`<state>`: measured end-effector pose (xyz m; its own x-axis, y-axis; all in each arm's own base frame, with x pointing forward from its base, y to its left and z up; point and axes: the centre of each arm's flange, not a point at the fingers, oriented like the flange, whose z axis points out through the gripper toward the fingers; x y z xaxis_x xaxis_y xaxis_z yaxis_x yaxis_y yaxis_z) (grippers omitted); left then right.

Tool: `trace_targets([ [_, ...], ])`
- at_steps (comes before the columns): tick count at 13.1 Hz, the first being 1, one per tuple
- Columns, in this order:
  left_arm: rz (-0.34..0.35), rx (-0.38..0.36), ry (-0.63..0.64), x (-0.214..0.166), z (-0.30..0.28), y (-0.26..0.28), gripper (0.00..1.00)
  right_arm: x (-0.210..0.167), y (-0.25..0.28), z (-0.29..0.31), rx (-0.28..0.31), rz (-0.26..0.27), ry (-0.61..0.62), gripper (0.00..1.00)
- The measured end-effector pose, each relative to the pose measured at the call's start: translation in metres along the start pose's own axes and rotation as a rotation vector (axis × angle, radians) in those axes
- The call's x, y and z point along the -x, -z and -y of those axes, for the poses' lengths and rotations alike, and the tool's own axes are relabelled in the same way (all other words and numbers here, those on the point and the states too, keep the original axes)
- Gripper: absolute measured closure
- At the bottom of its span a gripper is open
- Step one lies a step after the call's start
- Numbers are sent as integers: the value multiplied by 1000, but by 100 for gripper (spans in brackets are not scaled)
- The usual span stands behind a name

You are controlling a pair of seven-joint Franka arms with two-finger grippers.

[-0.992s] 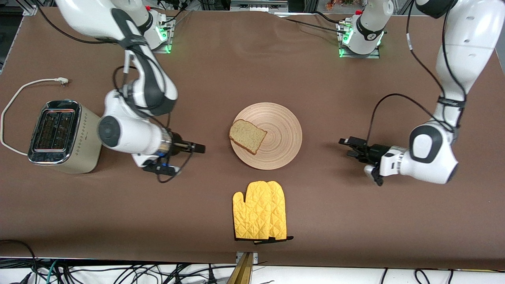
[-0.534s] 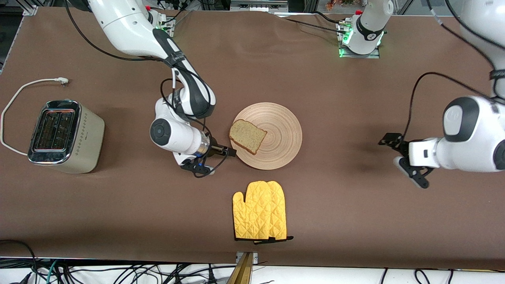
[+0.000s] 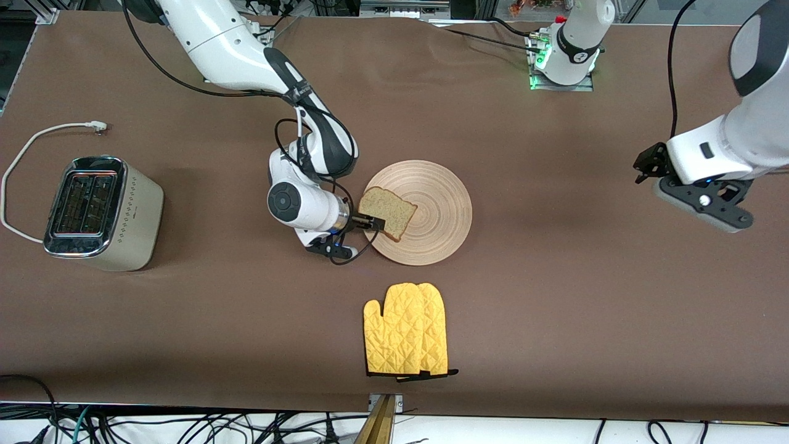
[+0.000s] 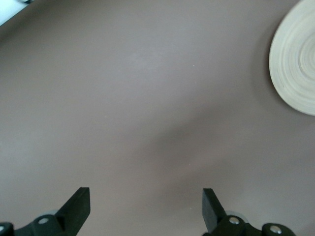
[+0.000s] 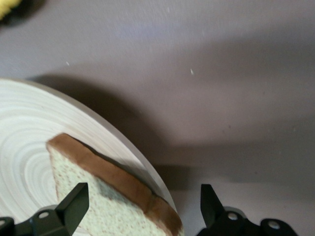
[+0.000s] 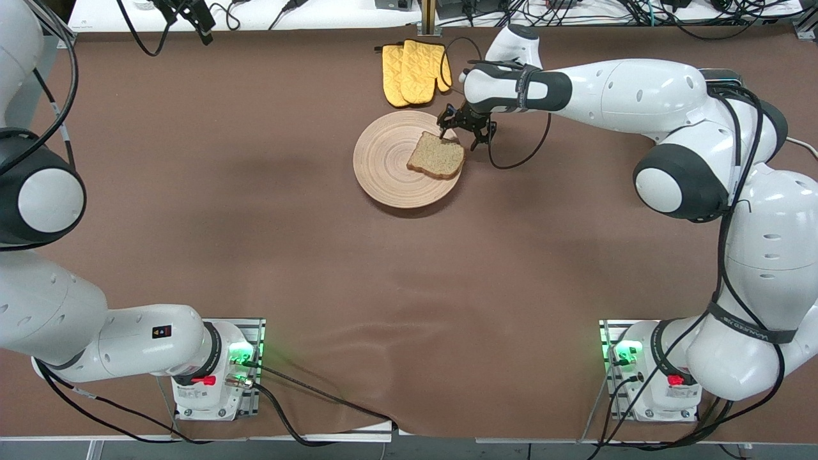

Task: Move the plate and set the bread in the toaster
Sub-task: 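Lower the right gripper to the bread while the left gripper withdraws, then close the right gripper on the bread slice's crust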

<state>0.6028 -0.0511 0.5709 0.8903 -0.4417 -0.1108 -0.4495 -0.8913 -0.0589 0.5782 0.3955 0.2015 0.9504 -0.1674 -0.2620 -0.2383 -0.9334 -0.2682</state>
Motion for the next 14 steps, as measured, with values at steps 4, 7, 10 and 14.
trace_targets([
  [4, -25, -1, 268, 11, 15, 6, 0, 12, 10, -1, 41, 83, 7, 0],
  [7, -83, 58, 317, 31, 12, 2, 0, 19, 24, 0, 59, 120, 12, 0],
  [10, -74, 60, 322, 50, 0, 10, 0, 20, 18, -4, 68, 131, 7, 0],
  [14, -65, 62, 321, 50, -4, 10, 0, 22, 9, -10, 81, 146, 1, 11],
])
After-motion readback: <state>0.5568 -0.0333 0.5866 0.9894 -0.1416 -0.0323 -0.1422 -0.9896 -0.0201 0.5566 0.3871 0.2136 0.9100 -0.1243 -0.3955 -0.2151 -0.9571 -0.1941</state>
